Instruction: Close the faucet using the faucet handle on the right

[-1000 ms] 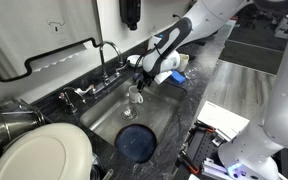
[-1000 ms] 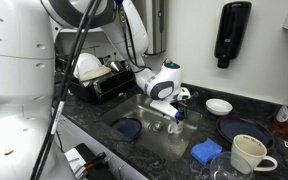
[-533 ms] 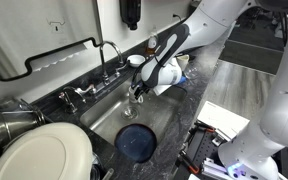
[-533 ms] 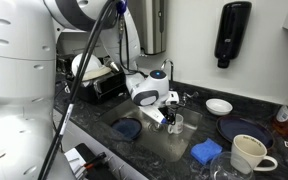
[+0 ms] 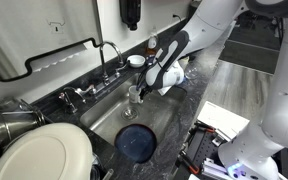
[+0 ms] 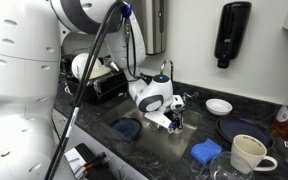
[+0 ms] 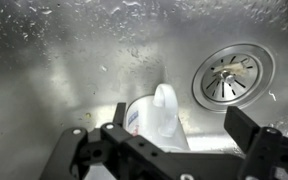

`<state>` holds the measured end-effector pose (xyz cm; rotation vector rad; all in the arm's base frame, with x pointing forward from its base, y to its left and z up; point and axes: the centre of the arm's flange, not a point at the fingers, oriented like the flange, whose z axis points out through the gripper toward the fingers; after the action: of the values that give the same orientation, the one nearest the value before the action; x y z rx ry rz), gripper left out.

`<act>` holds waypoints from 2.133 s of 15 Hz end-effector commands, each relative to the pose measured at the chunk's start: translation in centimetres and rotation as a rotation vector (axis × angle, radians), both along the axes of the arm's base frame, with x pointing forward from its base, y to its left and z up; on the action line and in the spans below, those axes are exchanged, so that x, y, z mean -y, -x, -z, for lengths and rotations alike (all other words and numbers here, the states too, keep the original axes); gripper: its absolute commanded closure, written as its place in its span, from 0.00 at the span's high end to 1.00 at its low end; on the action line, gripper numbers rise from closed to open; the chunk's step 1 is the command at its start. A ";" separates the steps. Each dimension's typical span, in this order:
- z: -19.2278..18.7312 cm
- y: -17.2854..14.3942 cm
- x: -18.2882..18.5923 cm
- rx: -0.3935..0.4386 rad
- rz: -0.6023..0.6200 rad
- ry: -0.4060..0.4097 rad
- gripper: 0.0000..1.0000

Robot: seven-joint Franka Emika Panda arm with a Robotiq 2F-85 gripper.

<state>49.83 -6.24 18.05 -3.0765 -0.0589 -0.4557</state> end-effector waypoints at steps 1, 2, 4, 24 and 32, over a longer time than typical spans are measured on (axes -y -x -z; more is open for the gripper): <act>1.6 -1.5 -1.4 -0.029 -0.053 0.025 1.00; 1.9 -1.7 -1.8 -0.031 -0.063 0.031 1.00; 2.4 -2.0 -2.6 -0.035 -0.069 0.040 1.00; 2.8 -2.7 -3.4 -0.038 0.149 0.056 0.09; 2.5 -2.5 -4.0 -0.058 0.119 0.067 0.04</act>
<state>52.03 -2.79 15.67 -3.1616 0.1390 -0.4161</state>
